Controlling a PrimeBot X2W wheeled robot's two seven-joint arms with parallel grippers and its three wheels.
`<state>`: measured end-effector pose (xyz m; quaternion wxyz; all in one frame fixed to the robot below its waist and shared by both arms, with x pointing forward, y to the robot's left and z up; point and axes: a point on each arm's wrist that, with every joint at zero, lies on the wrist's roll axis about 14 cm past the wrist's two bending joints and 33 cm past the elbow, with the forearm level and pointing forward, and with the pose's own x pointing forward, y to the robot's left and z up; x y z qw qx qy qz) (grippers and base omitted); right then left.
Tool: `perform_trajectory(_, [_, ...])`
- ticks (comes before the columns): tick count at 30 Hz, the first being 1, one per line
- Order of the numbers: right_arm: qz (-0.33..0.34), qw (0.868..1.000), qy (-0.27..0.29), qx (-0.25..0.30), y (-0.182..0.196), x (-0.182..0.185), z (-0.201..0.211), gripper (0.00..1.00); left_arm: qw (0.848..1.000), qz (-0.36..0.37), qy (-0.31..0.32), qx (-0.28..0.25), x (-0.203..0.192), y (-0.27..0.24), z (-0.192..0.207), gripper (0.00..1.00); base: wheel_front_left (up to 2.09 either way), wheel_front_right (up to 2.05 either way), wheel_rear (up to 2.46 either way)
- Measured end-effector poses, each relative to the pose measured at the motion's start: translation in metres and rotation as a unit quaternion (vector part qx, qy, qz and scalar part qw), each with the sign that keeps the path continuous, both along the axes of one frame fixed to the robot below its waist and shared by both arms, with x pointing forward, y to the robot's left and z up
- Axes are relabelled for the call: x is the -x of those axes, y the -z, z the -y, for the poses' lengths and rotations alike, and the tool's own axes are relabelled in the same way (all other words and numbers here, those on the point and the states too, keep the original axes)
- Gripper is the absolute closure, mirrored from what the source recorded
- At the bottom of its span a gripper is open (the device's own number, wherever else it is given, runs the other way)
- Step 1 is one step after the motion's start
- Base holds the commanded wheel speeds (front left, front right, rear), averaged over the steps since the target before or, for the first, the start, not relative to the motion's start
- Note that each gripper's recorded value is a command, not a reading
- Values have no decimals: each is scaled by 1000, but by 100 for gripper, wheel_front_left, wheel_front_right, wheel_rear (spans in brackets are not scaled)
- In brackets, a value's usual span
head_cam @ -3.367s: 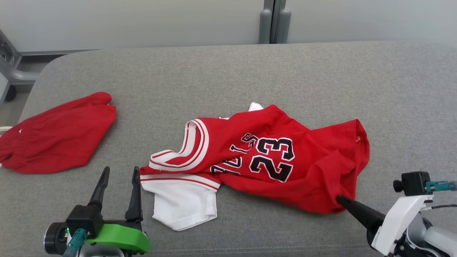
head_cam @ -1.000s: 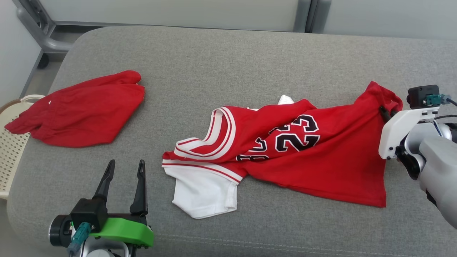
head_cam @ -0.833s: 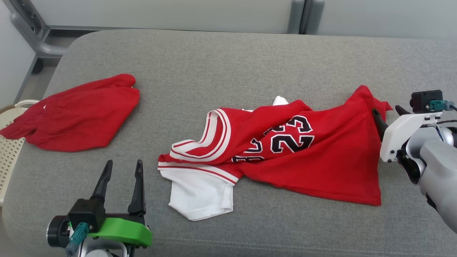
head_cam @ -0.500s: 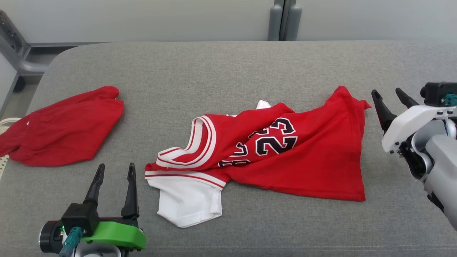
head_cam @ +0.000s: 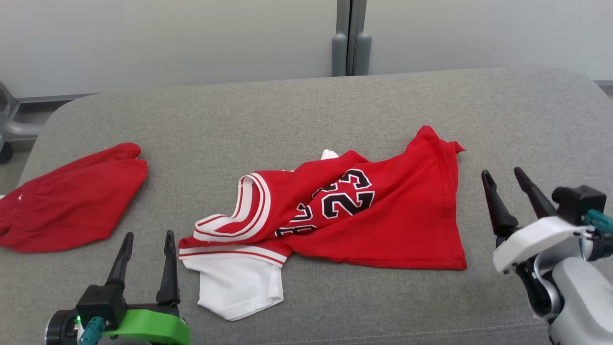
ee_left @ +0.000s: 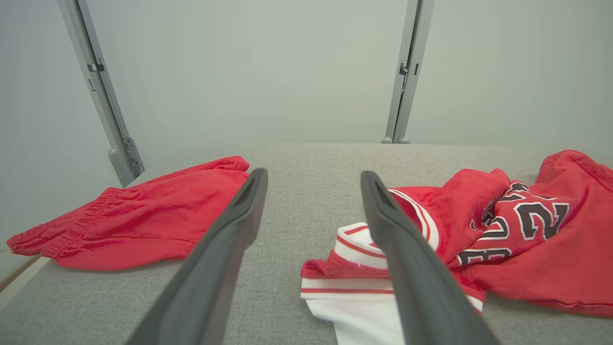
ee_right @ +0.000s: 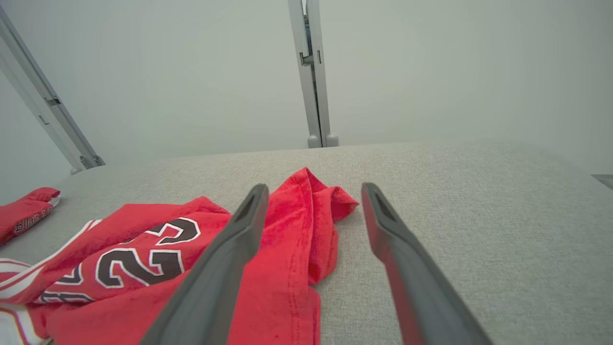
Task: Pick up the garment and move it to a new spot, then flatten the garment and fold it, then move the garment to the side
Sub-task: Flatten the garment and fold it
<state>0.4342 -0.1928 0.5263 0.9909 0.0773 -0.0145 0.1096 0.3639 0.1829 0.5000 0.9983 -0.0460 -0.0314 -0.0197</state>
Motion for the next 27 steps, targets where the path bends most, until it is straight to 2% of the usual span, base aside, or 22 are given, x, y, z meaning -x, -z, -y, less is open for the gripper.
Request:
perform_trajectory(10, [3, 1000, 2, 19, 20, 45, -16, 0, 1000, 1, -12, -5, 8, -1, -7, 0, 0, 0, 0])
perform_trajectory(20, [11, 999, 48, 17, 18, 64, 9, 0, 1000, 5, -15, -21, 9, -3, -9, 0, 0, 0, 0])
perform_trajectory(27, [-2, 999, 51, 14, 27, 74, 12, 0, 999, -6, -11, -45, 10, 3, -8, 0, 0, 0, 0])
